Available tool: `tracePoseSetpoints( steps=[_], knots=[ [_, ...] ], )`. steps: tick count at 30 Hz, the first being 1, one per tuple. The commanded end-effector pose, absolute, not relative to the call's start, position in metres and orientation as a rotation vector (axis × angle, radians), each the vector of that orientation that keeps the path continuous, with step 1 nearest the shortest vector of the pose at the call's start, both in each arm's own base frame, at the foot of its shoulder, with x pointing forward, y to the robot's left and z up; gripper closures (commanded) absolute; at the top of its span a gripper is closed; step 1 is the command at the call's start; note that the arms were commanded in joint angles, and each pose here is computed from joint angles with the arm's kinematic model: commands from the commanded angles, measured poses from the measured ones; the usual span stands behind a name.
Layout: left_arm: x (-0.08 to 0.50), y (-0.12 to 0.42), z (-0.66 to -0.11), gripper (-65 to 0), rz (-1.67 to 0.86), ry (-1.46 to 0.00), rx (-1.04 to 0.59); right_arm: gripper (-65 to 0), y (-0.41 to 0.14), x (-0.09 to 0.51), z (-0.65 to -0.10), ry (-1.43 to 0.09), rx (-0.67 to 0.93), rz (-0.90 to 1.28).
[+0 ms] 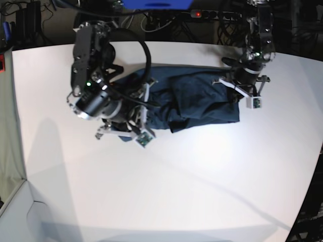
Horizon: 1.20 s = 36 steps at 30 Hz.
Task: Layout the t-shirt on the table in an organized manner, then fold the t-shirt properly
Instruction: 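Fold the right gripper's end over toward the left gripper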
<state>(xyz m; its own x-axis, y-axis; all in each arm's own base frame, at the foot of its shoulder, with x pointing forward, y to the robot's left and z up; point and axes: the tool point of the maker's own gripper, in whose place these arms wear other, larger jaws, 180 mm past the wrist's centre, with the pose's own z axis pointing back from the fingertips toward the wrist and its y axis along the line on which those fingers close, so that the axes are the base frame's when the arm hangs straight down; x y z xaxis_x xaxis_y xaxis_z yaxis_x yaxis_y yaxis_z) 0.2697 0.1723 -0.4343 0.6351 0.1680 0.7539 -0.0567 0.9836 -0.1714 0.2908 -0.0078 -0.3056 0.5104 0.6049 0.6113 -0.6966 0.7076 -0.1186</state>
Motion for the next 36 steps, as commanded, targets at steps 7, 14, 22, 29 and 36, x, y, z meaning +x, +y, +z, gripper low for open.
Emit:
tracePoseSetpoints(
  steps=[7, 14, 22, 29, 36],
  knots=[
    [0.251, 0.174, -0.454, -0.1, 0.113, -0.756, -0.109, 0.0, 0.083, 0.262, -0.282, -0.759, 0.257, 1.093],
    [0.246, 0.176, -0.456, -0.1, 0.118, -0.748, -0.104, 0.0, 0.126, 0.254, -0.303, -0.718, 0.341, 1.226],
    [0.247, 0.174, -0.455, -0.1, 0.126, -0.749, -0.114, 0.0, 0.138, 0.268, -0.319, -0.700, 0.385, 1.235],
    [0.258, 0.167, -0.423, -0.6, 0.103, -0.838, -0.127, 0.0, 0.144, 0.283, -0.296, -0.754, 0.436, 1.235],
    [0.262, 0.156, -0.376, -10.6, 0.134, -0.956, -0.216, 0.0, 0.140, 0.285, -0.294, -0.749, 0.465, 1.199]
  ],
)
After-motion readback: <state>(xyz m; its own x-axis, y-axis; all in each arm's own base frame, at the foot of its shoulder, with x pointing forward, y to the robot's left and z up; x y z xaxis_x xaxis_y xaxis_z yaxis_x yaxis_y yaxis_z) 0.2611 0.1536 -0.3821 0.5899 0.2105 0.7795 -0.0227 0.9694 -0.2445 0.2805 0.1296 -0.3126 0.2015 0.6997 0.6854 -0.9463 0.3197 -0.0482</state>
